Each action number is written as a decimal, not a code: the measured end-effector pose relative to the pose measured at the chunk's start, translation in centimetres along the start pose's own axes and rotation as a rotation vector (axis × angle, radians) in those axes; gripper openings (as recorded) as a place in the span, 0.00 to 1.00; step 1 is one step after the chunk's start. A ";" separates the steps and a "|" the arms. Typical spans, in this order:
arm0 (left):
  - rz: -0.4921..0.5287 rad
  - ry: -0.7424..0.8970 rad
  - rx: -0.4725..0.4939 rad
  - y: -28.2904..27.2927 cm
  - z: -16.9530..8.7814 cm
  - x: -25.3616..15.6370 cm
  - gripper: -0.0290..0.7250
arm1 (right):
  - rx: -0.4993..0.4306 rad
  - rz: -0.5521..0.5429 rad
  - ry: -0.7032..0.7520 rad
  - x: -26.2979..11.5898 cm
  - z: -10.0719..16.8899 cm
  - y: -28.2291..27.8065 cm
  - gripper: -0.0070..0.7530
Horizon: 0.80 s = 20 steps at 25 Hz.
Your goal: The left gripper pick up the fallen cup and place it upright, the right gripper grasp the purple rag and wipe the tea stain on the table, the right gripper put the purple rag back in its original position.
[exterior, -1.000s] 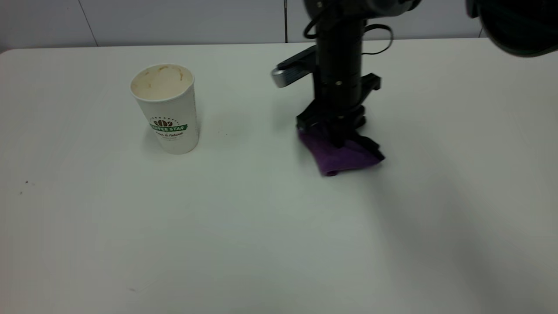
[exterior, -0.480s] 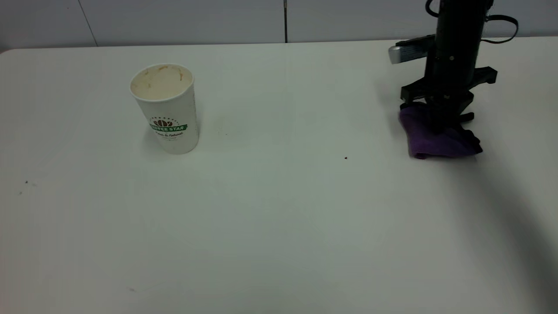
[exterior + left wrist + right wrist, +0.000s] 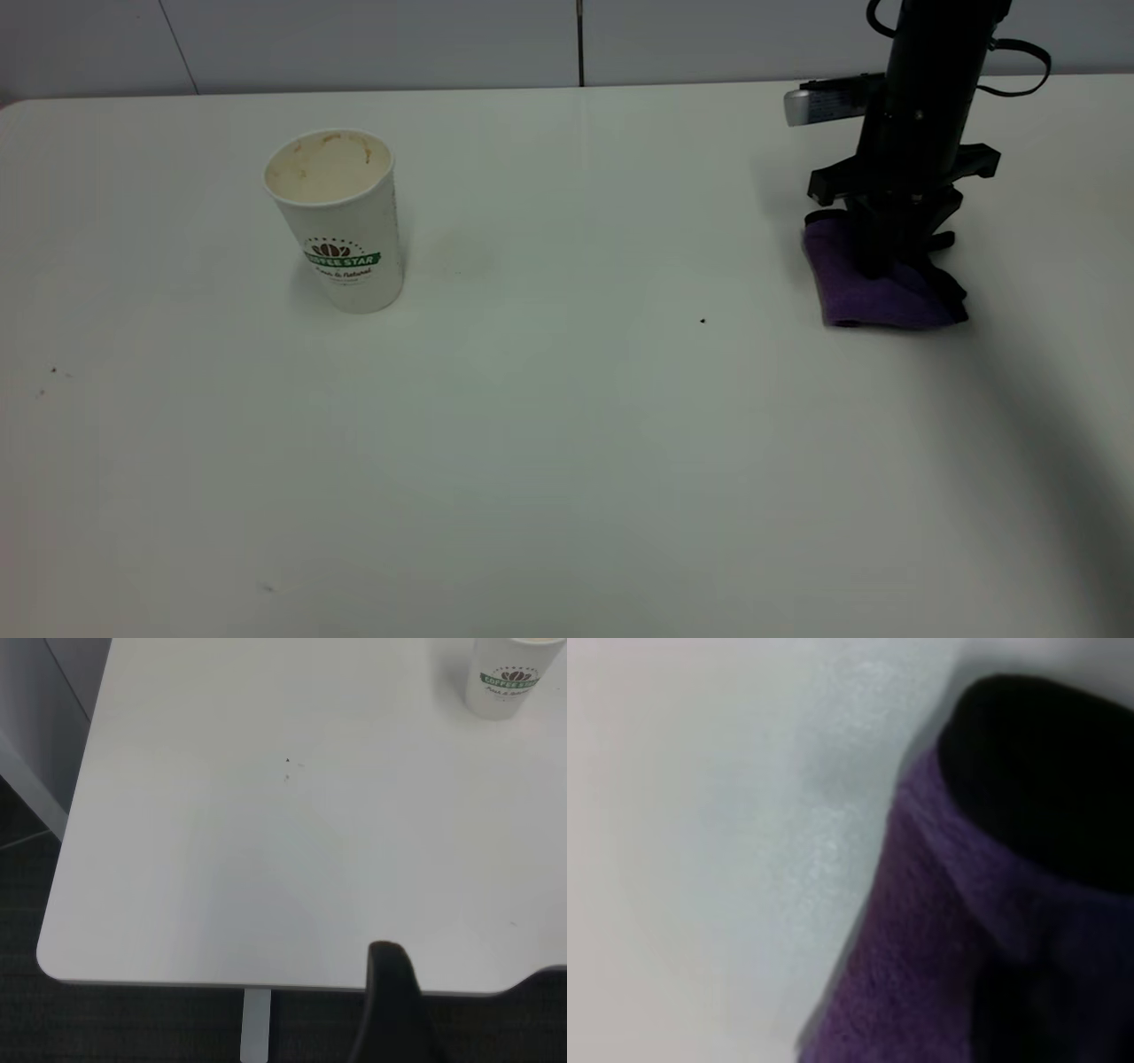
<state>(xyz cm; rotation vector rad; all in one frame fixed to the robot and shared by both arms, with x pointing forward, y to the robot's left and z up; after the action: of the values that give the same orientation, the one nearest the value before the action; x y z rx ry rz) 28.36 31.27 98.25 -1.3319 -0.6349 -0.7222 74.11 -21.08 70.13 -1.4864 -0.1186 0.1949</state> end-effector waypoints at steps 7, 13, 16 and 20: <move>0.000 0.000 0.000 0.0 0.0 0.0 0.73 | 0.044 -0.137 -0.014 1.8 1.8 -7.7 0.69; 0.000 0.000 0.000 0.0 0.0 0.0 0.73 | 0.039 -0.302 -0.033 1.7 2.8 -18.4 0.69; 0.000 0.000 0.000 0.0 0.0 0.0 0.73 | 0.038 -0.343 -0.038 -0.4 3.3 -22.9 0.66; 0.000 0.000 0.000 0.0 0.0 0.0 0.73 | 0.035 -0.335 -0.038 -4.8 3.7 -26.4 0.64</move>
<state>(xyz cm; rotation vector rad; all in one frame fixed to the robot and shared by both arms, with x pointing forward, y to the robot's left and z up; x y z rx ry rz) 28.36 31.27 98.25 -1.3319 -0.6349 -0.7222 70.15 -20.33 96.91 -1.4057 -0.3892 -0.0454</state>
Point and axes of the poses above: a point on each arm's last joint axis where the gripper is mounted, y pointing out along that axis toward the gripper, z along the wrist's bending axis when the last joint is at zero, x = y × z, the point moved 8 cm from there along y, pointing out along that axis toward the gripper, and after that the axes turned 6 degrees about y, right-handed, at the moved point
